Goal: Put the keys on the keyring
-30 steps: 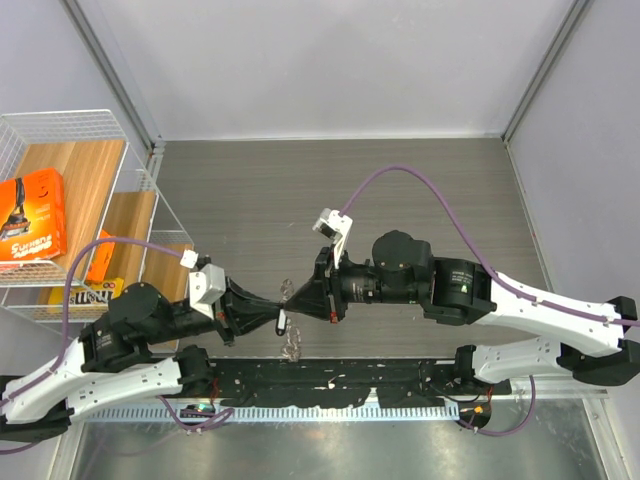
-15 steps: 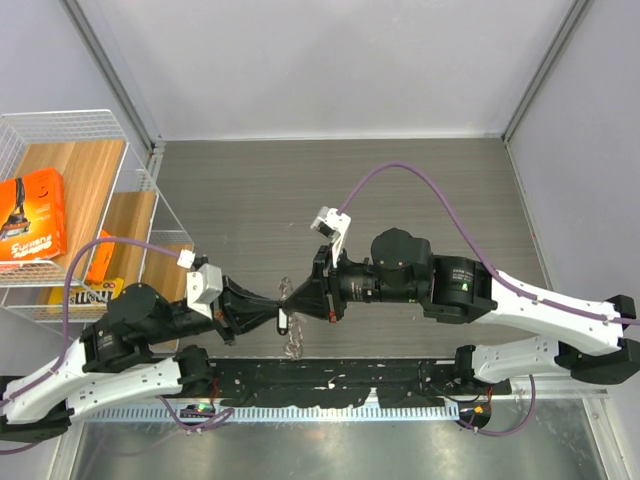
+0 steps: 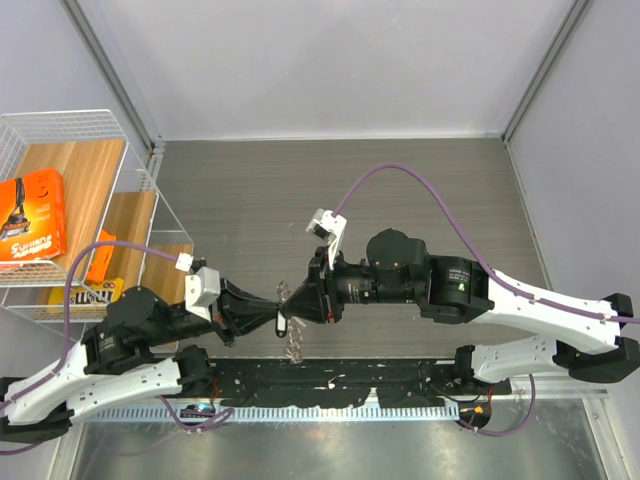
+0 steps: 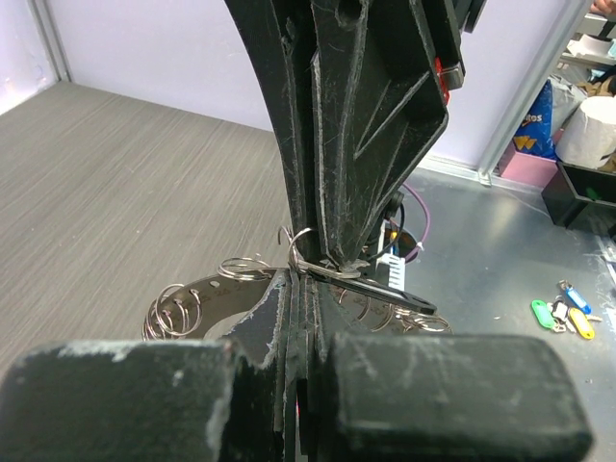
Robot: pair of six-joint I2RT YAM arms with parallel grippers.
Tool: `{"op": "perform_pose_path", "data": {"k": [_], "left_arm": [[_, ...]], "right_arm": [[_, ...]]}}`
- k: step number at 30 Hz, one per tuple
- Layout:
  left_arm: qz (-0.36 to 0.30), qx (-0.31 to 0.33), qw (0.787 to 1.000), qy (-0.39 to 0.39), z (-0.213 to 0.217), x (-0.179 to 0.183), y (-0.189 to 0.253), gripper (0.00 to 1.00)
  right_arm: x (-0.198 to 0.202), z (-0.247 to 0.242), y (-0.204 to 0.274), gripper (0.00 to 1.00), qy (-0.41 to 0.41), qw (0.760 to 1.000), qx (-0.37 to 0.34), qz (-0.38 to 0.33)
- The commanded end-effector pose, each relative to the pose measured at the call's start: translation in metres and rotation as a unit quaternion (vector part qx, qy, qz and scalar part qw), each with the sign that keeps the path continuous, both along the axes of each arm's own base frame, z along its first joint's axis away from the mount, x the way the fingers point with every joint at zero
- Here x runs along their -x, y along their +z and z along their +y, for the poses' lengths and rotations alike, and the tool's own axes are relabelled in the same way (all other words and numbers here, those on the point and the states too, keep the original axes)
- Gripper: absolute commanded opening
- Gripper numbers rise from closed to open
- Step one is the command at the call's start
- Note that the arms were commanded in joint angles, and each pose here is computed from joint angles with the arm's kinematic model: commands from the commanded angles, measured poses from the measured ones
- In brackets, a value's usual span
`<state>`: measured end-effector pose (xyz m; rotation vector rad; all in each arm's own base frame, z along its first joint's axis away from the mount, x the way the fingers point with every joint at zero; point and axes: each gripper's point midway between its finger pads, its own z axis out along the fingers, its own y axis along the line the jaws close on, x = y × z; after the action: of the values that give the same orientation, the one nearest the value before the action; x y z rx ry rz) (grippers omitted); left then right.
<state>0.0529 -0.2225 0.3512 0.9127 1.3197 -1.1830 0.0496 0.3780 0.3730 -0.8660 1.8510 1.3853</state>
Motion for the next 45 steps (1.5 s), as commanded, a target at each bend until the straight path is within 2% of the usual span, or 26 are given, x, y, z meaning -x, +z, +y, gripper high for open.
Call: {"op": "perform_pose_path", "data": {"k": [1,18,32,39,45], "left_arm": [[-0.047,0.087,0.995,-0.012,0.006,0.006,0.049,0.0],[-0.052,0.088,0.995,-0.016,0.004,0.007,0.048,0.0],[-0.053,0.087,0.995,-0.017,0.003,0.007,0.047,0.0],[-0.054,0.084,0.995,-0.017,0.003,0.007,0.047,0.0],[-0.041,0.072,0.997,0.004,0.007,0.001,0.037,0.0]], "right_arm": [[0.0,-0.002,0.009,0.22,-0.002,1.0,-0.004,-0.012],[0.0,-0.015,0.023,0.31,-0.007,1.0,-0.012,-0.025],[0.001,-0.037,0.051,0.34,-0.017,0.998,-0.038,-0.044],[-0.006,-0.042,0.043,0.34,-0.035,0.998,-0.023,-0.049],[-0.019,-0.047,0.007,0.38,-0.075,0.996,0.02,-0.044]]}}
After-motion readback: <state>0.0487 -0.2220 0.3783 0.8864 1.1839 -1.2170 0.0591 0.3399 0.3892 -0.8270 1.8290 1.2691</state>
